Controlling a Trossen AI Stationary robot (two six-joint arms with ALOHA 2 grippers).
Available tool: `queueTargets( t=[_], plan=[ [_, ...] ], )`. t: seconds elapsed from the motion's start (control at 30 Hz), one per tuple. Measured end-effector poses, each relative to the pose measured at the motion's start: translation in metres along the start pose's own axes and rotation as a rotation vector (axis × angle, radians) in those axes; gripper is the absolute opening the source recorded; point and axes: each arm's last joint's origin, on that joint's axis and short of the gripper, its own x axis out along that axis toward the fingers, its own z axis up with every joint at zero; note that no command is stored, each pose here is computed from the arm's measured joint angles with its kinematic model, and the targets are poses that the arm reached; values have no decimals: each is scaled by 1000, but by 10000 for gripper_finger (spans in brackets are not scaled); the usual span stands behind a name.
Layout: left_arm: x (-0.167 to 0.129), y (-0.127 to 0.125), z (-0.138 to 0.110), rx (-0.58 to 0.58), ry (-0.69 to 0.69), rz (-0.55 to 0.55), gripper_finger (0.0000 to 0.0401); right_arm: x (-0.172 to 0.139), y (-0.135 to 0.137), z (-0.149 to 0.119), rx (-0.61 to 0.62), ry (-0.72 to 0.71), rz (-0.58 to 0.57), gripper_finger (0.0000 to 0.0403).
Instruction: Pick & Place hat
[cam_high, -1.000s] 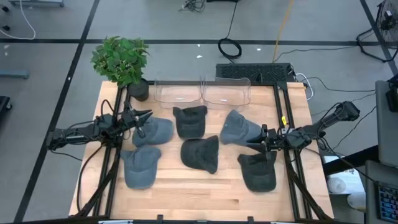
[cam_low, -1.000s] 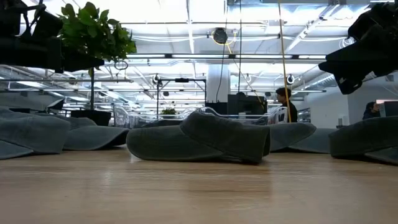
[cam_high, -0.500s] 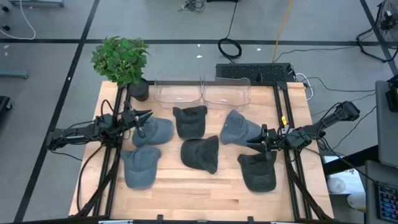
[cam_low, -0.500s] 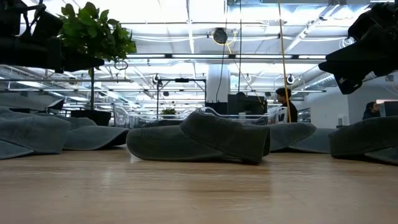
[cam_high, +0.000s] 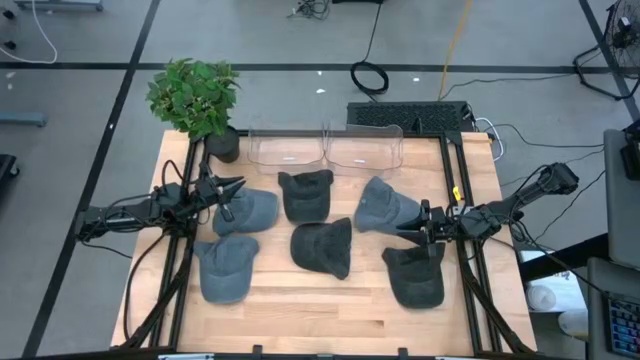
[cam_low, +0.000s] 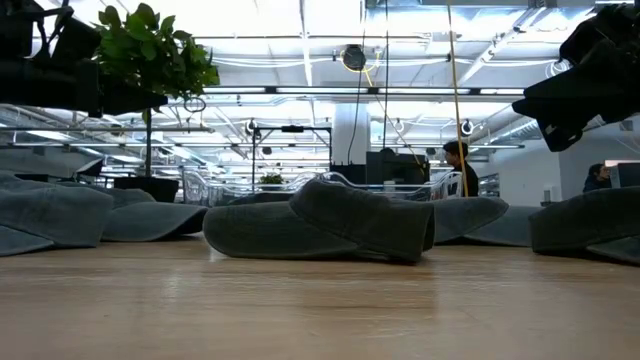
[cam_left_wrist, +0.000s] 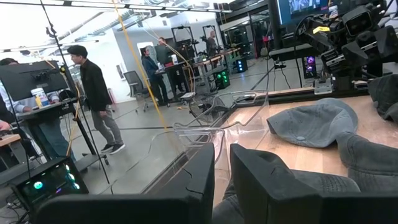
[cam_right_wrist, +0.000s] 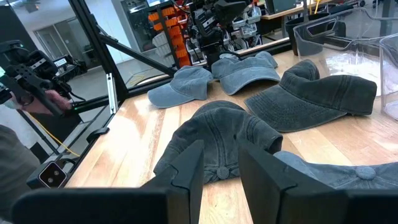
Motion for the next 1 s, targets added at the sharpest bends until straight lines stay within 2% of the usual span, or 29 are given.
queueTargets(
  t=[0.2,0.3,0.57,0.77,0.87,1.0],
  plan=[
    [0,0,0,-31,-4,-3,63,0,0,0,0,0,0,89],
    [0,-1,0,-151,-8,-21,63,0,0,0,0,0,0,89],
    [0,-1,1,-584,-3,-42,63,0,0,0,0,0,0,89],
    [0,-1,1,-839,4,-52,63,0,0,0,0,0,0,89],
    [0,-1,1,-913,6,-54,63,0,0,0,0,0,0,89],
    [0,-1,1,-923,6,-54,63,0,0,0,0,0,0,89]
  ],
)
